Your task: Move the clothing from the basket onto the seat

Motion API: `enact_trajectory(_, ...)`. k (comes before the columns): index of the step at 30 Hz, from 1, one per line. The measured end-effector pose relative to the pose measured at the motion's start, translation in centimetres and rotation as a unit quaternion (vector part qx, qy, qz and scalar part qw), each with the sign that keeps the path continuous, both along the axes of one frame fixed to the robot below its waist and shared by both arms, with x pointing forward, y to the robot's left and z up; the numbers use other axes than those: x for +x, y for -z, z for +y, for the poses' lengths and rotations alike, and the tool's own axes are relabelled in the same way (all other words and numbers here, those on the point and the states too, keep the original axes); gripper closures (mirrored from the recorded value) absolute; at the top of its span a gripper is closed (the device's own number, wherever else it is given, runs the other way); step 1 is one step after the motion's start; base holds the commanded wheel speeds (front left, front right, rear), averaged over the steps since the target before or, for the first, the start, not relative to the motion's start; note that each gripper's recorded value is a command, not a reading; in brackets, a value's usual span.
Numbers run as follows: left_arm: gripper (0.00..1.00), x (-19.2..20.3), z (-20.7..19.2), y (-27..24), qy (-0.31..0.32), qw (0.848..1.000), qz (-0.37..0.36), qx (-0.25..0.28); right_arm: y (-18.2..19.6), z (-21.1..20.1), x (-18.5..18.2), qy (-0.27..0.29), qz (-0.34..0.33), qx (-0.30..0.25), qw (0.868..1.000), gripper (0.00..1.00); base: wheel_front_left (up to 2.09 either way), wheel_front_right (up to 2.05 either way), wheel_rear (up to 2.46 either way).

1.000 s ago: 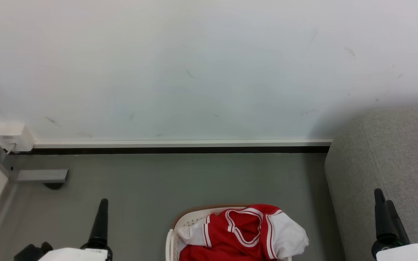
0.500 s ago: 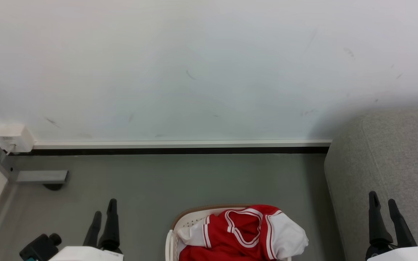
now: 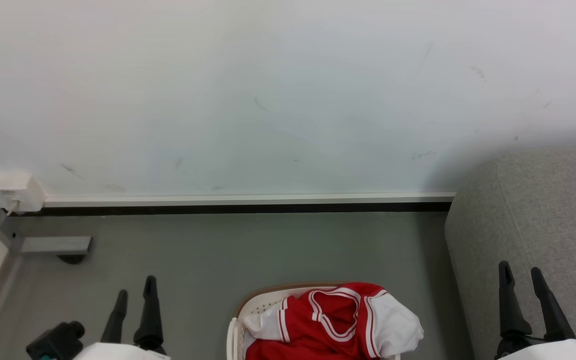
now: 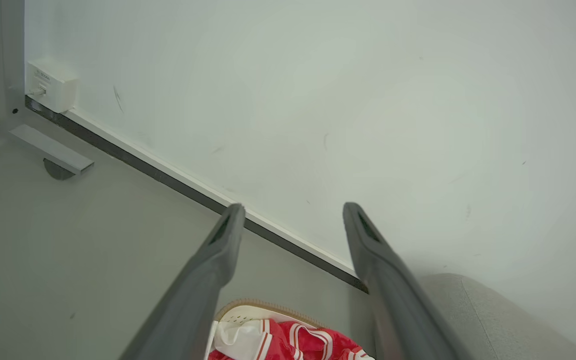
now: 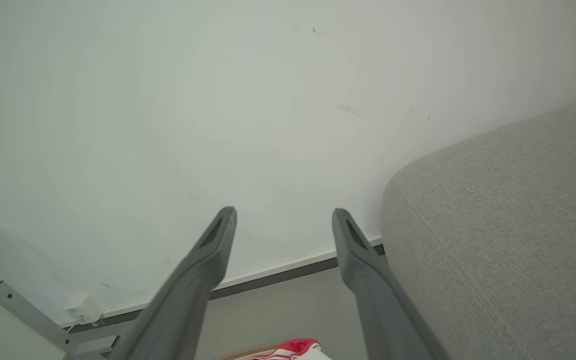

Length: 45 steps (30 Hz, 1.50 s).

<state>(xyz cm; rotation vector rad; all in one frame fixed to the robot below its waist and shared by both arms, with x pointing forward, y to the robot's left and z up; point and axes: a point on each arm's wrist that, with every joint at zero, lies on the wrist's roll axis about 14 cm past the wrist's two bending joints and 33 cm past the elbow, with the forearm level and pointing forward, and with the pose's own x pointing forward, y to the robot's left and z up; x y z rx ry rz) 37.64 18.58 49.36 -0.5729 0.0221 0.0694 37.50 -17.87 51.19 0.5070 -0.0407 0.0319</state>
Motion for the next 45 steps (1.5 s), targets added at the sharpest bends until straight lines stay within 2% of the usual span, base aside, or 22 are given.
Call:
enact_trajectory(17, 0.00, -0.1, 0.0, -0.9, 0.006, 0.994, -0.022, 0.110, 0.1, 0.9, 0.0, -0.013, -0.012, -0.092, 0.996, 0.00, 0.00, 0.00, 0.00)
enact_trajectory(45, 0.00, -0.2, -0.3, -1.0, 0.021, 0.973, -0.039, 0.227, 0.3, 1.2, -0.3, -0.021, -0.025, -0.179, 0.983, 0.00, 0.00, 0.00, 0.00)
